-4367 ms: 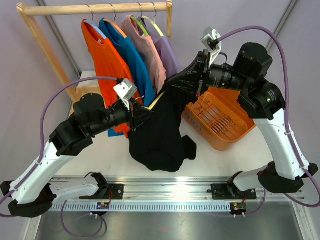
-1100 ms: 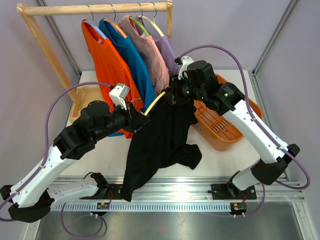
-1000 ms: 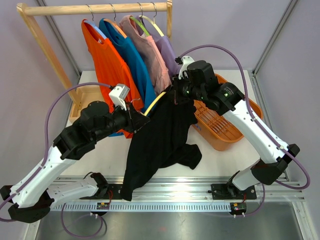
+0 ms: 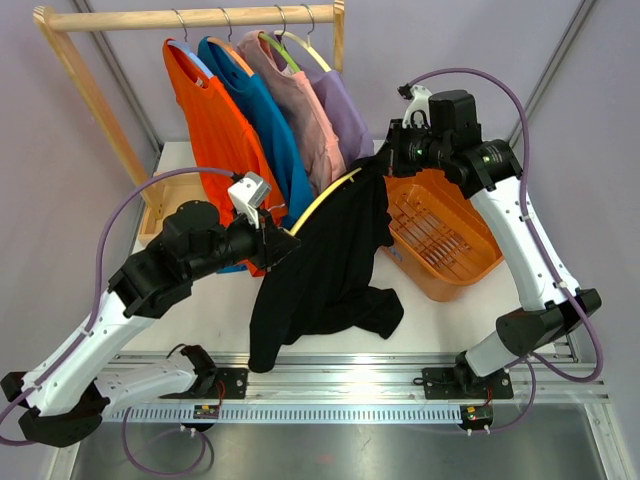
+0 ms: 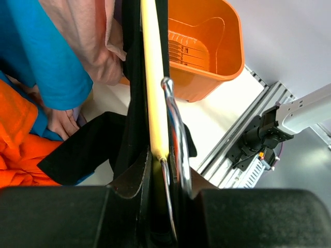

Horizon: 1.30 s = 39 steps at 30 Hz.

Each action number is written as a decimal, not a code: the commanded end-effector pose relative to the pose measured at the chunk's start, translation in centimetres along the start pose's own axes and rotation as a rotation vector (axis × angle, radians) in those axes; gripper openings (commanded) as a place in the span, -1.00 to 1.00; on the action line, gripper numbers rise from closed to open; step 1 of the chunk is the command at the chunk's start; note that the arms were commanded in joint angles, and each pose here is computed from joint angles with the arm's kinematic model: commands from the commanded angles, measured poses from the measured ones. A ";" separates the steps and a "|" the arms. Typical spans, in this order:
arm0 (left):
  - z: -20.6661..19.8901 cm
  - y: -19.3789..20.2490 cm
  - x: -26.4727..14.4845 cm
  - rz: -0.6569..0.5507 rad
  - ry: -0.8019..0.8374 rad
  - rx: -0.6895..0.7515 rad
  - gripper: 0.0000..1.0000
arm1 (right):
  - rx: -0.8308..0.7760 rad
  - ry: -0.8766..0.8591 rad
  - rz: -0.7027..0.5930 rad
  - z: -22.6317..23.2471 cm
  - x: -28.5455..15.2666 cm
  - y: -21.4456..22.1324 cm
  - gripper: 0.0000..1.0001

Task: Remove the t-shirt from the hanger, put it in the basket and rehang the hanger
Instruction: Remove the tshirt from the hanger

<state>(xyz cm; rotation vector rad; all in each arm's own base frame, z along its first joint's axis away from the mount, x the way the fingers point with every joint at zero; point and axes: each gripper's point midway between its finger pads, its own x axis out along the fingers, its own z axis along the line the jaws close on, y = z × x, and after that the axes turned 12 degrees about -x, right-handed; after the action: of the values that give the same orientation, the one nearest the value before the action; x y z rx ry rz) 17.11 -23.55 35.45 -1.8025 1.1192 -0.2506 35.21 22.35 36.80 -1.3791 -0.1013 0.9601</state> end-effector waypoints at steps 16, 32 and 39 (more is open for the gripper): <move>-5.0 0.5 -7.9 0.094 0.216 0.111 -1.00 | -0.104 0.443 -0.097 -17.1 -1.6 -2.4 -1.00; -6.5 -0.9 -10.3 0.020 0.267 0.104 -1.00 | -0.098 0.416 -0.006 -19.7 -1.1 0.9 -1.00; -7.2 -2.3 -11.7 -0.046 0.282 0.094 -1.00 | -0.067 0.419 0.045 -20.2 -0.9 2.7 -1.00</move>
<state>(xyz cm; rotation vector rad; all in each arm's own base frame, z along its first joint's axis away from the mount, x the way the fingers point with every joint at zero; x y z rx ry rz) 15.79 -22.55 37.41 -1.7277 1.1435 -0.2772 33.90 21.14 34.03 -1.2436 -0.2443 1.2109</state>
